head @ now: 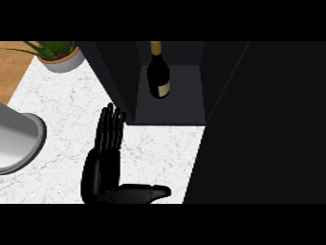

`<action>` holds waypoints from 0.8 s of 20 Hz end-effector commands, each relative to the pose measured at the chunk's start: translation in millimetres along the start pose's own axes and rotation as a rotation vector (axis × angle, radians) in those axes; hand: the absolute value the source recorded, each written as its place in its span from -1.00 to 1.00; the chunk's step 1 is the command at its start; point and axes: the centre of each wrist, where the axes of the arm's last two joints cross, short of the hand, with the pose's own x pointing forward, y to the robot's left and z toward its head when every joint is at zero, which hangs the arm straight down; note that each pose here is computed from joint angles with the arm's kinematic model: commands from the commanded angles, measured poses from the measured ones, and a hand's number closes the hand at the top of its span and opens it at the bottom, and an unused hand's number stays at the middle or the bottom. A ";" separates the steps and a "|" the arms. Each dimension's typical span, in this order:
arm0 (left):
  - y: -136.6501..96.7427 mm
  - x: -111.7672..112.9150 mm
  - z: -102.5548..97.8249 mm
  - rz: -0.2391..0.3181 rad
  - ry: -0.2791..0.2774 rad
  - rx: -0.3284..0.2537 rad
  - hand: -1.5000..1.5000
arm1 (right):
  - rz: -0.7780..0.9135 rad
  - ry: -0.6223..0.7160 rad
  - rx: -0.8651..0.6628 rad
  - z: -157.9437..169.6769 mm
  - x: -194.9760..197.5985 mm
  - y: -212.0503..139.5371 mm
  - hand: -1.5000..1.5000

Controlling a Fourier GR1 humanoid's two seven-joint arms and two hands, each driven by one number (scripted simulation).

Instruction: Pick up the wine, place it into the cabinet and close the cabinet

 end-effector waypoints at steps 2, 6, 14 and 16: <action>32.0 28.2 21.8 -0.034 -0.023 0.009 -1.00 | -0.058 -0.048 0.198 20.9 35.8 18.5 1.00; 47.0 31.0 47.7 -0.034 0.005 0.006 -1.00 | -0.053 -0.070 0.279 21.4 43.1 27.9 1.00; 86.5 69.9 45.9 -0.045 -0.031 0.032 -1.00 | -0.060 -0.084 0.304 5.5 44.3 36.9 1.00; 86.6 69.3 53.6 -0.039 -0.033 0.045 -1.00 | -0.099 -0.072 0.317 -5.8 38.0 50.5 1.00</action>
